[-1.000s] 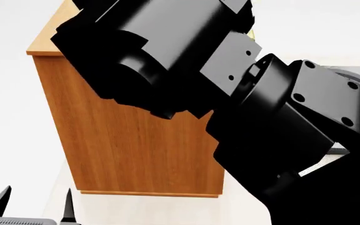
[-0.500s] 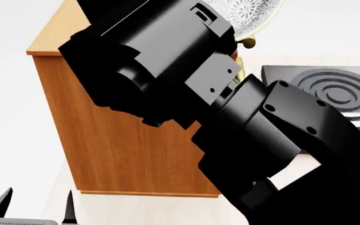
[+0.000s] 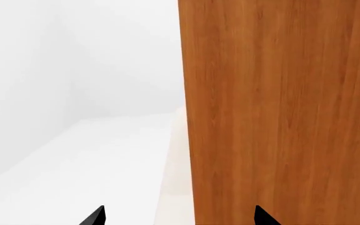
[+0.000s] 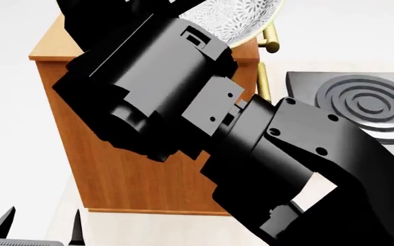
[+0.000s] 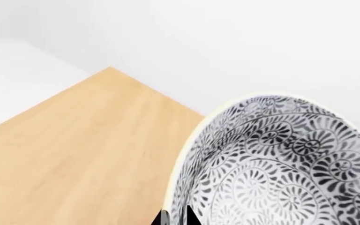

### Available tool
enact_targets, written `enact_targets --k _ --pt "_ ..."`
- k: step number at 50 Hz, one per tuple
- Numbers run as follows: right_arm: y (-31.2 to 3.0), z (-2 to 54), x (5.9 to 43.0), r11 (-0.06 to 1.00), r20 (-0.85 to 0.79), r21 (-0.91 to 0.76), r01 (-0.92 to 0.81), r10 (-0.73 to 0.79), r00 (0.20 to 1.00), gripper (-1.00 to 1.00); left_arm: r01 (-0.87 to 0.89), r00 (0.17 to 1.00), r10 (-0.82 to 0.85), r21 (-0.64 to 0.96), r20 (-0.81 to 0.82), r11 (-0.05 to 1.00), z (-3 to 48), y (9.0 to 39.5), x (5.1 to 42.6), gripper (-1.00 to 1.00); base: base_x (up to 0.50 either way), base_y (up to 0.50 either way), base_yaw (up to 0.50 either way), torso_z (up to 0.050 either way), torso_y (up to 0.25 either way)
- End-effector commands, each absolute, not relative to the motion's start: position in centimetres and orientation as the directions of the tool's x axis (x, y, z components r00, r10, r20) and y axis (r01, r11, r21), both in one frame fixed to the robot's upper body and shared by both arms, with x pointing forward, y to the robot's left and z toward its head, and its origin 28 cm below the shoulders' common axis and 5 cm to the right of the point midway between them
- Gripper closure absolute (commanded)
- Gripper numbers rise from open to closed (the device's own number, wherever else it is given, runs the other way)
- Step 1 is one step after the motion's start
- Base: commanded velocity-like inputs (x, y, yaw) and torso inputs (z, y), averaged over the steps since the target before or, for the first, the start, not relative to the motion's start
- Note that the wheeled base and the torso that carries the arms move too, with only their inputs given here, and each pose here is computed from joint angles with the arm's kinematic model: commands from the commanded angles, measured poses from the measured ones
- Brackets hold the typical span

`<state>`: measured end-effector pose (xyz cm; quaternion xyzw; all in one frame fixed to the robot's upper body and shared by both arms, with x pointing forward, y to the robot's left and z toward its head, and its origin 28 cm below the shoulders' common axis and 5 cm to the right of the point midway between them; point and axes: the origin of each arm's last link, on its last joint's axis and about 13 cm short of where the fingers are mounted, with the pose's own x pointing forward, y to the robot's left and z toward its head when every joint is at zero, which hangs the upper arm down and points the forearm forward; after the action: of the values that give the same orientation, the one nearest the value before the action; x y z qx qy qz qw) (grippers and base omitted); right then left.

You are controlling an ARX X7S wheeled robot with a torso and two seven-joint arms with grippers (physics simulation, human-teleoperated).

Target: Put the bowl on the top of the cabinet.

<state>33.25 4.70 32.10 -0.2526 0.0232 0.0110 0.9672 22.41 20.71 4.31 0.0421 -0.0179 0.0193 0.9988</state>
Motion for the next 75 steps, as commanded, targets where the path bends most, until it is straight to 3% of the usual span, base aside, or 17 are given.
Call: enact_targets --k 1,31,32,57,75 --pt "5.3 32.1 32.6 0.863 -0.044 -0.491 -0.117 0.11 0.993 1.0 -0.038 0.999 0.035 0.08 0.034 0.996 4.2 20.7 22.5 -1.0 0.0 0.0 0.0 0.0 0.0" --pt "4.1 31.0 35.4 0.84 -0.039 -0.539 -0.056 0.041 0.998 1.0 -0.039 0.999 0.037 0.082 0.025 0.996 3.7 20.7 22.6 -1.0 0.0 0.0 0.0 0.0 0.0" --pt "4.1 31.1 35.3 0.852 -0.047 -0.518 -0.077 0.061 0.997 -1.0 -0.033 0.999 0.032 0.075 0.024 0.997 3.7 20.7 22.6 -1.0 0.0 0.0 0.0 0.0 0.0" --pt "2.1 34.8 31.6 0.872 0.036 -0.487 -0.059 0.087 0.996 -1.0 -0.035 0.999 0.033 0.076 0.031 0.996 3.9 20.7 22.5 -1.0 0.0 0.0 0.0 0.0 0.0" --pt "-3.1 39.0 26.2 0.922 0.164 -0.385 0.047 0.019 0.986 -1.0 -0.033 0.999 0.03 0.075 0.044 0.997 4.4 20.6 22.3 -1.0 0.0 0.0 0.0 0.0 0.0"
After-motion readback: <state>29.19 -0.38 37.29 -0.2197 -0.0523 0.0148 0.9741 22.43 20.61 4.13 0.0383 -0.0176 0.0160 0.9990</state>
